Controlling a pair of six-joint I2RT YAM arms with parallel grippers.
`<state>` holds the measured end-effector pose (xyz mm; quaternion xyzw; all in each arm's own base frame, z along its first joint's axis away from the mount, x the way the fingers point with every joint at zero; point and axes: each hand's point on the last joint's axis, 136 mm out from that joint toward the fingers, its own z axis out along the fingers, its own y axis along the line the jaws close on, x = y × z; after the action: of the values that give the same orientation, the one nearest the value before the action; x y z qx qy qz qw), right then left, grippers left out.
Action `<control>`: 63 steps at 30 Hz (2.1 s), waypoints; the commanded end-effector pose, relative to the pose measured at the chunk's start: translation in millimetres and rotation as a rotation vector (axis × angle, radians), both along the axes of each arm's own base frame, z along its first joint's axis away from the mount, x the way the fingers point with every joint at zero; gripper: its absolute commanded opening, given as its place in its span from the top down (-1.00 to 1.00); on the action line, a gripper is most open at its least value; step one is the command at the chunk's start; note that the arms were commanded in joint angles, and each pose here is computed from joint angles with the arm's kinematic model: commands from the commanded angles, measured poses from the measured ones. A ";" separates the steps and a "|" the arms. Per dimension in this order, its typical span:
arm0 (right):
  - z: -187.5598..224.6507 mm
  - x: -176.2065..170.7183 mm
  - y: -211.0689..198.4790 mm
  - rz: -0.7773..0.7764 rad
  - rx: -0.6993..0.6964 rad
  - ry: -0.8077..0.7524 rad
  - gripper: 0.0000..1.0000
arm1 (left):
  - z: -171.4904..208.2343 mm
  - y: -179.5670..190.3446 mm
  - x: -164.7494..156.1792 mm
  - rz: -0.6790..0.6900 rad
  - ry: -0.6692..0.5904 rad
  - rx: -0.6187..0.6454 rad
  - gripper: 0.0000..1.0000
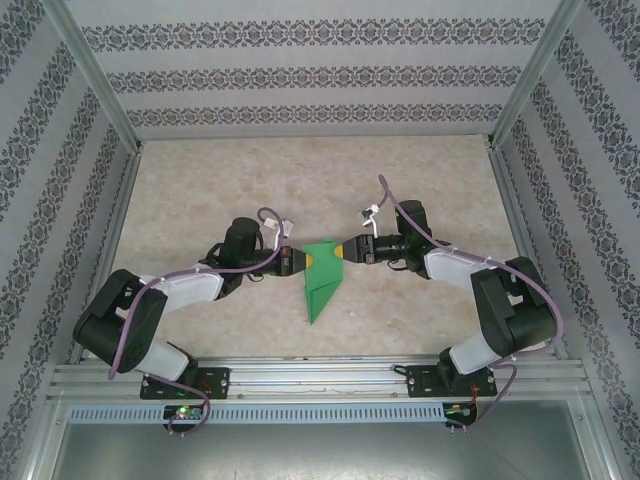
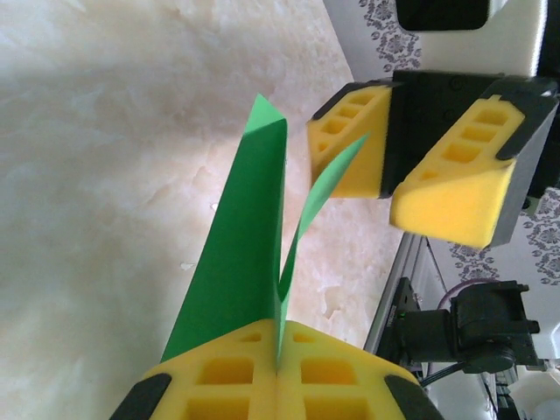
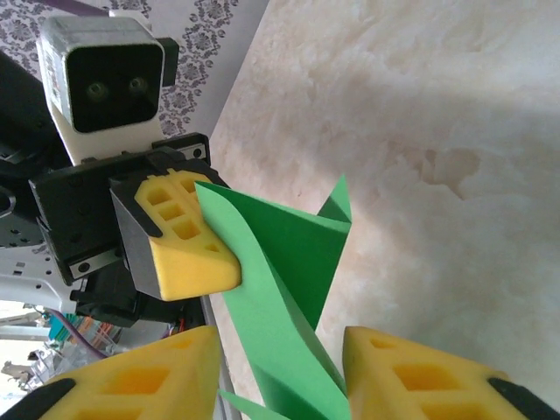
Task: Fold a paper plane with a square sheet of paper (fold left side to right side)
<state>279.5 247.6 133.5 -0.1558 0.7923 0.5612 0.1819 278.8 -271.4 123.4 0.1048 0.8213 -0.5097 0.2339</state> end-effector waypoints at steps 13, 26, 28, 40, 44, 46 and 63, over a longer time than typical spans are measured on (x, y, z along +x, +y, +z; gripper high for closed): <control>-17.7 20.1 -5.8 -0.060 -0.091 0.020 1.00 | -15.5 8.9 1.2 0.020 0.003 0.036 0.63; -27.0 19.5 -22.2 -0.145 -0.243 0.264 1.00 | 16.5 75.4 -17.7 0.146 -0.200 0.447 -0.08; -28.2 20.6 -24.1 -0.169 -0.244 0.316 1.00 | 20.0 72.6 -30.5 0.107 -0.225 0.494 -0.06; -33.4 30.9 -39.7 -0.276 -0.241 0.448 1.00 | -5.9 12.6 -83.8 -0.170 -0.422 0.872 -0.14; -35.7 31.3 -39.7 -0.277 -0.241 0.459 1.00 | -23.2 -11.2 -81.9 -0.252 -0.478 1.008 -0.19; -37.4 31.5 -40.0 -0.278 -0.241 0.468 1.00 | -30.9 -22.1 -78.8 -0.279 -0.494 1.054 -0.20; -44.9 33.2 -42.1 -0.281 -0.240 0.498 1.00 | -77.1 -29.4 -53.6 -0.323 -0.600 1.469 -0.29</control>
<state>308.3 205.7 86.9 0.0723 0.8883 0.4516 0.0421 221.8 -313.3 39.6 0.4715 0.8385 0.1301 0.2401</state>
